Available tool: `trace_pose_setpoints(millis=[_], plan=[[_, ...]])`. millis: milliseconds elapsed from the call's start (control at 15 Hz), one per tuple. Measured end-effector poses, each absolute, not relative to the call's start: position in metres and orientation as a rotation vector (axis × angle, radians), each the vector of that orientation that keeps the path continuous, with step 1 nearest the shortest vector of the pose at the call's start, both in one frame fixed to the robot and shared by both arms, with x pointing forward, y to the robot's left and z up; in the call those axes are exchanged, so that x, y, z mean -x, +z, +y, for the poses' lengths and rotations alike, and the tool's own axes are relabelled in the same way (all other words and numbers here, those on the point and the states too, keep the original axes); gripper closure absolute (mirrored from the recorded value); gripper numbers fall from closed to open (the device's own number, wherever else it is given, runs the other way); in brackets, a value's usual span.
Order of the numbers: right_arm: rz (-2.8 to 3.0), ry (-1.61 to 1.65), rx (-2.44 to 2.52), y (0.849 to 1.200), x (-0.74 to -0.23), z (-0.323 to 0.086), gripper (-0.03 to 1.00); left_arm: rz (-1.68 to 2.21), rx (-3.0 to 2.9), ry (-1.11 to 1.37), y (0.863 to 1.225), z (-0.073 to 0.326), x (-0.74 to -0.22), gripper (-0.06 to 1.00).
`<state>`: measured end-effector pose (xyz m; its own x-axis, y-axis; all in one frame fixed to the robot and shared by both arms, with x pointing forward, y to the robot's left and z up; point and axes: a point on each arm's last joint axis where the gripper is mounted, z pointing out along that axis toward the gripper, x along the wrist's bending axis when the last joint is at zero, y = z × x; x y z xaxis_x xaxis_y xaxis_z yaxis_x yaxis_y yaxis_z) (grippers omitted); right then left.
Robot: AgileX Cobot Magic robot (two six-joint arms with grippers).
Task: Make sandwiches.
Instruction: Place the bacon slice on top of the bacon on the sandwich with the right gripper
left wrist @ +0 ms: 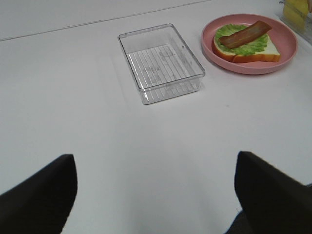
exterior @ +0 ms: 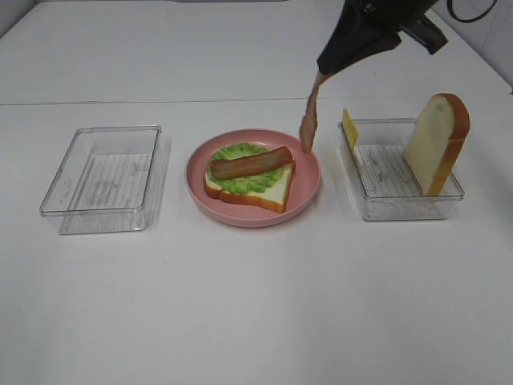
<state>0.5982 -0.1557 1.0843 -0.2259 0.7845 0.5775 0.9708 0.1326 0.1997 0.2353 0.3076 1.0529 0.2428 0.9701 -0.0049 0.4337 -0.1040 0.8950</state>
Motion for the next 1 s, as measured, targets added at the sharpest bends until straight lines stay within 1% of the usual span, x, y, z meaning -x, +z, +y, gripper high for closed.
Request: trace_pose_setpoints(millis=[67,133,600,1000], plan=[[-1.964,-0.927,1.624,1.080,-0.609,-0.143,0.97,1.316,-1.681,0.809,1.053,0.308,-0.235,0.12],[-1.915,-0.973,1.598,1.075,-0.614,-0.138,0.97,1.316,-1.681,0.809,1.053,0.308,-0.235,0.12],[-1.726,-1.103,1.600,1.015,-0.648,-0.102,0.97,1.315,-1.682,0.810,1.053,0.308,-0.235,0.12],[-1.532,-1.308,1.635,0.983,-0.674,-0.092,0.97,1.315,-1.683,0.810,1.053,0.308,-0.235,0.12]])
